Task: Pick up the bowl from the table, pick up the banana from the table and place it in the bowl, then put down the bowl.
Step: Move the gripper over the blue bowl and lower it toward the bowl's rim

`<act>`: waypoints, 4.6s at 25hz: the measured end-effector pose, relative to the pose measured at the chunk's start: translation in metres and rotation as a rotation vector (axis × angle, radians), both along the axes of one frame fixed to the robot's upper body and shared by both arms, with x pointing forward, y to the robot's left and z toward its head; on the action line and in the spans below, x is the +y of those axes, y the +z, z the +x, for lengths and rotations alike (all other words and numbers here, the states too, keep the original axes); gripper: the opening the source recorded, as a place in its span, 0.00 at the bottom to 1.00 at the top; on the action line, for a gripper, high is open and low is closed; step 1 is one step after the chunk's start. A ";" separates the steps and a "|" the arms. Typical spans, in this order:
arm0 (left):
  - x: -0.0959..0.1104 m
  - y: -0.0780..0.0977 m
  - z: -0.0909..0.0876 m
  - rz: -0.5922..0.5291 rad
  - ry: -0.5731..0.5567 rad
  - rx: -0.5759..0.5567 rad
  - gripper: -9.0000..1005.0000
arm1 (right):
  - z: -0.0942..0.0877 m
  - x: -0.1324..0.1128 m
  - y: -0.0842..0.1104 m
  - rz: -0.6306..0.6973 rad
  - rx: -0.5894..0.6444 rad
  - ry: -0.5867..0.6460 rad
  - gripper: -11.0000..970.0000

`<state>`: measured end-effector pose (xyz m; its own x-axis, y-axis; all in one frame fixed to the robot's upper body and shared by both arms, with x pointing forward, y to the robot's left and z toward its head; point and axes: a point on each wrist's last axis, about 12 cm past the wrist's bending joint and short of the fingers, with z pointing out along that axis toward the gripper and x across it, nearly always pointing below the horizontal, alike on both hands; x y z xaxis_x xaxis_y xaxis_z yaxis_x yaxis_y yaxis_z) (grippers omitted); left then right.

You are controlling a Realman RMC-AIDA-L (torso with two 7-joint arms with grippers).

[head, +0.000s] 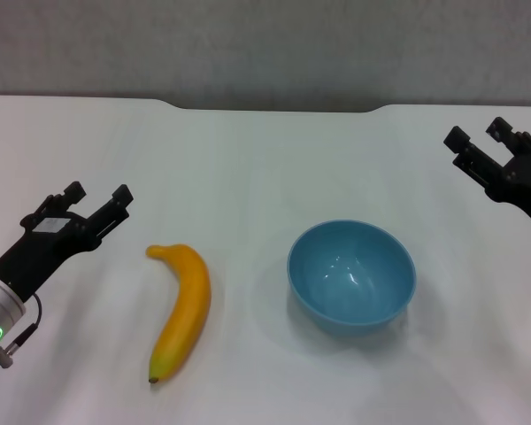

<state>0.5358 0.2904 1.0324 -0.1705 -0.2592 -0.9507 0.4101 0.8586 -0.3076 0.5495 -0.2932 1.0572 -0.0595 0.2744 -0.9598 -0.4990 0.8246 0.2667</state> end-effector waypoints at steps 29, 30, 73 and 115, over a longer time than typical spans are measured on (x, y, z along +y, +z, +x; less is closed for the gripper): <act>-0.004 0.003 0.015 0.106 -0.065 0.102 0.88 | 0.033 0.046 0.014 -0.313 0.195 0.087 0.91; -0.004 0.003 0.015 0.108 -0.065 0.104 0.88 | 0.034 0.047 0.016 -0.333 0.197 0.080 0.90; -0.011 0.006 0.020 0.118 -0.083 0.091 0.88 | 0.089 0.068 0.061 -0.654 0.990 0.138 0.90; -0.018 0.010 0.025 0.108 -0.098 0.079 0.88 | 0.086 0.084 0.021 -0.643 0.939 0.157 0.91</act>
<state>0.5611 0.2720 1.0421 -0.2650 -0.1347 -0.9548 0.4719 0.8454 -0.2502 0.6354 -0.2090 1.0780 -0.8159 -0.3244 -0.4787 -0.4357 0.8891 0.1400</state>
